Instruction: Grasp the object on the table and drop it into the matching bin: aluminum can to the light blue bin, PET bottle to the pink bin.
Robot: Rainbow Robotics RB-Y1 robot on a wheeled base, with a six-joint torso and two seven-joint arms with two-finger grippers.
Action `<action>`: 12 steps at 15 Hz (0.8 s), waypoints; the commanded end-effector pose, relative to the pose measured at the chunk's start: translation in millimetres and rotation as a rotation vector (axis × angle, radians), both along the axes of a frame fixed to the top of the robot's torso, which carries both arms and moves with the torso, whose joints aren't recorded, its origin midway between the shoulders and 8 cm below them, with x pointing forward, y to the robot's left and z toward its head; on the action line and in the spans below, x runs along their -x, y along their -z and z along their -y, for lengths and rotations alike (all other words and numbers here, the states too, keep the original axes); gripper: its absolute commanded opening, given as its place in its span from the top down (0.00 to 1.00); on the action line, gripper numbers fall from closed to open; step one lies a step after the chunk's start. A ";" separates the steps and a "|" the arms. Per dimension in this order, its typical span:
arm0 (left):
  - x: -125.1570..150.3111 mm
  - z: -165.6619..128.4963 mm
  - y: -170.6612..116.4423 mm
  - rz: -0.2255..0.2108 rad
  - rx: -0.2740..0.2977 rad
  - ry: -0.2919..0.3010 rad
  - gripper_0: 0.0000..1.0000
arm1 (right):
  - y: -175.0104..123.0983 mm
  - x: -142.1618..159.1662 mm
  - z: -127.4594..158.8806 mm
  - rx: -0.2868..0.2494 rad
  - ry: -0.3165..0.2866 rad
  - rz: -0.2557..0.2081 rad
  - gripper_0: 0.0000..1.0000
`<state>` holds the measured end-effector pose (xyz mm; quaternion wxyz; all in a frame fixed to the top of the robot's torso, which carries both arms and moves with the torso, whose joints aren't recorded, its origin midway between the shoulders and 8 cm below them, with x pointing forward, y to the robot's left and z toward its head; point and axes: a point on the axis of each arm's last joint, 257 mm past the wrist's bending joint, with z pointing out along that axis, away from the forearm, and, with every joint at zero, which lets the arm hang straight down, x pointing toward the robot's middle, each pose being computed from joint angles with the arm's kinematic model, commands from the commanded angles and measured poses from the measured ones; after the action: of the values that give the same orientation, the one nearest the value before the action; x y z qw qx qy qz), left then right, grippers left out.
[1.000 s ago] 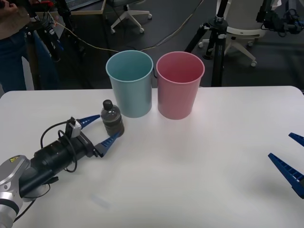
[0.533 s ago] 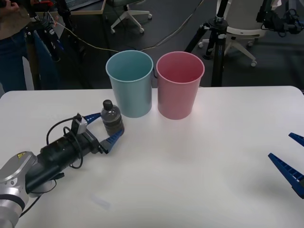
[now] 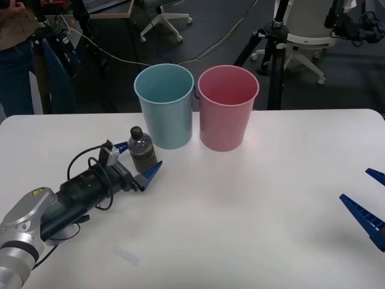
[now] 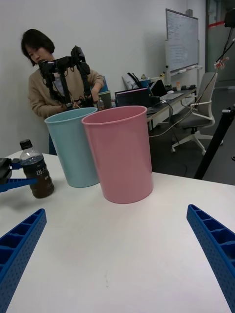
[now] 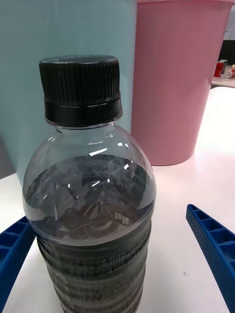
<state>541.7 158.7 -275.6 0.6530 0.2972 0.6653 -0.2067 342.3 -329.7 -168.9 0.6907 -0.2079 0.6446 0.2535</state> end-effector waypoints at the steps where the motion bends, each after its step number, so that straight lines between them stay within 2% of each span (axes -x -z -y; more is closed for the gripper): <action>1: -3.0 -0.3 -2.2 0.003 -0.002 -0.005 0.00 | 0.0 0.0 0.0 0.000 0.000 0.000 0.00; 8: -11.5 3.5 -4.7 0.000 -0.003 -0.023 0.00 | 0.0 0.0 0.0 0.000 0.000 0.000 0.00; 9: -11.2 4.4 -4.0 -0.003 -0.003 -0.022 0.19 | 0.0 0.0 0.0 0.000 0.000 0.000 0.00; 10: -11.0 5.2 -4.3 -0.002 -0.004 -0.020 0.63 | 0.0 0.0 0.0 0.000 0.000 0.000 0.00; 11: -11.1 4.1 -4.1 -0.004 -0.001 -0.022 0.96 | 0.0 0.0 0.0 0.000 0.000 0.000 0.00; 12: -11.3 4.3 -5.0 -0.003 0.002 -0.022 1.00 | 0.0 0.0 0.0 0.000 0.000 0.000 0.00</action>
<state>552.8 154.4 -271.2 0.6539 0.2897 0.6697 -0.1998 342.3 -329.7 -168.9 0.6907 -0.2079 0.6446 0.2534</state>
